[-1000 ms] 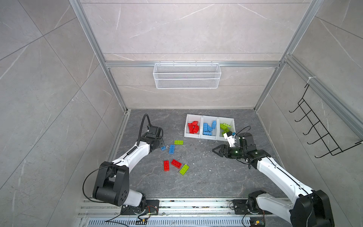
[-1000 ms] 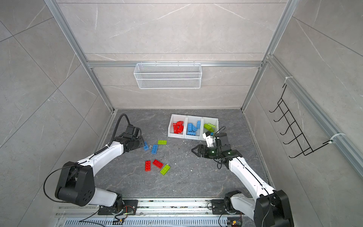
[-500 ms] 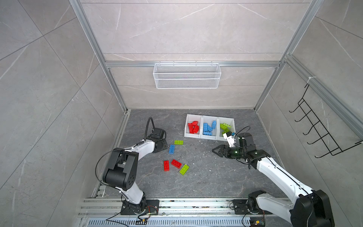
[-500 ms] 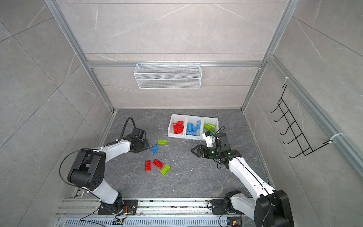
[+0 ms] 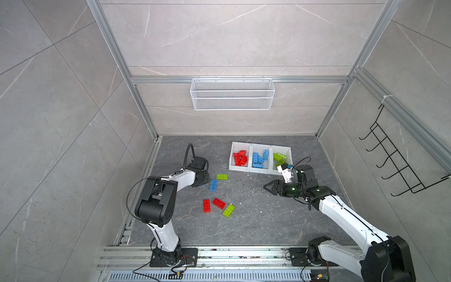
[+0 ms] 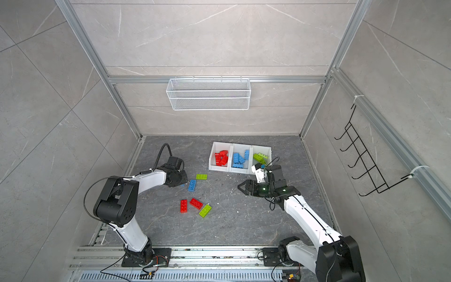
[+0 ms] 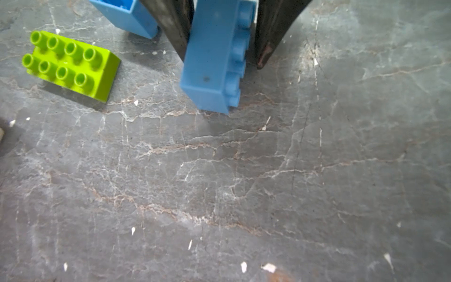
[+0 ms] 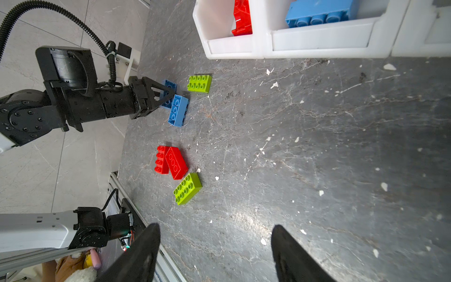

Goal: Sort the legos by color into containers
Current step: 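Close the left gripper on the blue 2x4 brick and lift it, then carry the blue brick into the middle compartment and release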

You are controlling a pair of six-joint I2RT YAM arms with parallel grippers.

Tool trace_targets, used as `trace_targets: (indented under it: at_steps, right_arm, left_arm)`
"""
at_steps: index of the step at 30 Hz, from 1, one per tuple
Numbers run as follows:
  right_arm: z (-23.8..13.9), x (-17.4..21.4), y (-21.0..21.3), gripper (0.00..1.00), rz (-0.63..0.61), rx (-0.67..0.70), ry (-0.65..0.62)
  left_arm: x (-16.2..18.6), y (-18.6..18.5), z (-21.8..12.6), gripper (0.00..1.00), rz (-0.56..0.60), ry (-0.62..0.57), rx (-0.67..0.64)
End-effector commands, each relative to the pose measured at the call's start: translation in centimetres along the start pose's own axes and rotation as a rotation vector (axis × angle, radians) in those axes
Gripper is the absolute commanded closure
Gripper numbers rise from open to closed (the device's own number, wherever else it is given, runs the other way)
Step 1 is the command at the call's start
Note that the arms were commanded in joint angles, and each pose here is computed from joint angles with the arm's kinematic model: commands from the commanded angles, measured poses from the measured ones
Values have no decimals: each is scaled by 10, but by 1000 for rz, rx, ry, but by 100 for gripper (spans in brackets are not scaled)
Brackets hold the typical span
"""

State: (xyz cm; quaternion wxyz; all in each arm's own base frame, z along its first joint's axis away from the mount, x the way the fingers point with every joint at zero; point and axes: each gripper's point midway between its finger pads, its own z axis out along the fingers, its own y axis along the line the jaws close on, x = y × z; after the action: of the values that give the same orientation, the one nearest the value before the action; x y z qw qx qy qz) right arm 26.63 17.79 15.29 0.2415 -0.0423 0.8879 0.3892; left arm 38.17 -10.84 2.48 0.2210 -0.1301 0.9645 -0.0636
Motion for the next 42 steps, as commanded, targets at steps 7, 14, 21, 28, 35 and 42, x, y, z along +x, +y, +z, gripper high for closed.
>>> trace_targets:
  at_steps: [7,14,21,28,35,42]
  right_arm:
    - [-6,-1,6,26,-20,1,-14]
    - [-12,-2,7,26,-38,11,-38]
    - [-16,0,9,26,-47,9,-49]
    - [-33,-2,21,25,-53,-29,-135]
    - [-44,2,29,26,-33,-71,-193]
    - [-53,8,31,26,-44,-54,-188]
  left_arm:
    - [-20,-12,-15,83,41,-37,23]
    - [-48,-62,-62,87,140,-133,132]
    - [-69,-162,-107,86,314,-220,306]
    - [-70,-275,-115,86,489,-238,502]
    - [-69,-349,-92,86,574,-225,634]
    - [-60,-371,-54,84,602,-198,696]
